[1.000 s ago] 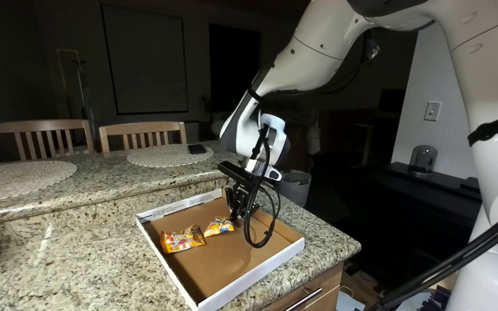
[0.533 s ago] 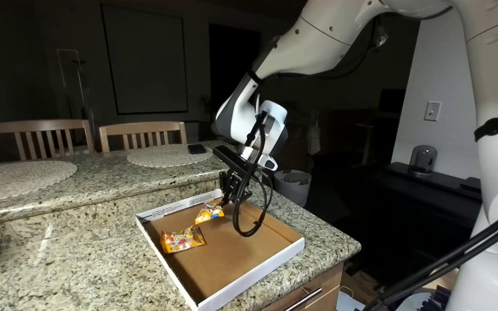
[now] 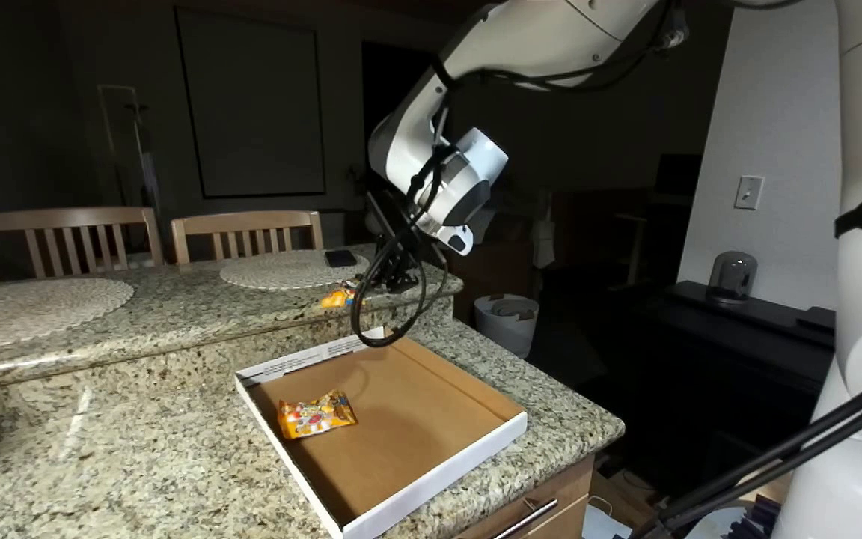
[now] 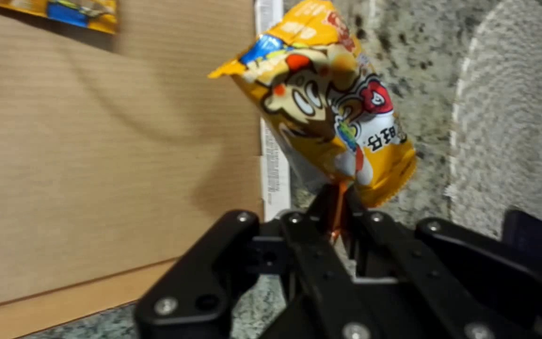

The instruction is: Pick up the two objects on the cover box and put them on the counter

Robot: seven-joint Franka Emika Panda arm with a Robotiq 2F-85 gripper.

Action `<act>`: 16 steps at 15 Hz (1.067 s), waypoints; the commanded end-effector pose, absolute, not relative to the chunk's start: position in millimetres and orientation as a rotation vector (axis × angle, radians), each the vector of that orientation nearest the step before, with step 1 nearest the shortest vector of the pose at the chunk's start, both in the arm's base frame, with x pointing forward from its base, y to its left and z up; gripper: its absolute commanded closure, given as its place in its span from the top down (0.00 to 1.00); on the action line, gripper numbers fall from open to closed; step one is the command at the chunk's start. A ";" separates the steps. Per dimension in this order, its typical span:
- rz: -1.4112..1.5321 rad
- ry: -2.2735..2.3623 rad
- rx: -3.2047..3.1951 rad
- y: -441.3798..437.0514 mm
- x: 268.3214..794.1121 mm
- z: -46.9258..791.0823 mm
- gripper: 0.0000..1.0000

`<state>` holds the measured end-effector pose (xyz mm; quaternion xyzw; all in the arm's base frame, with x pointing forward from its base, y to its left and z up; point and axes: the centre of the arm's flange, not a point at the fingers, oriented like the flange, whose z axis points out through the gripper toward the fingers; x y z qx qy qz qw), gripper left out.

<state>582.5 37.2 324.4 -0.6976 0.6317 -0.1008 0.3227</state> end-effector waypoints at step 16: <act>-0.407 1.601 -1.715 19.4 713.0 341.7 0.56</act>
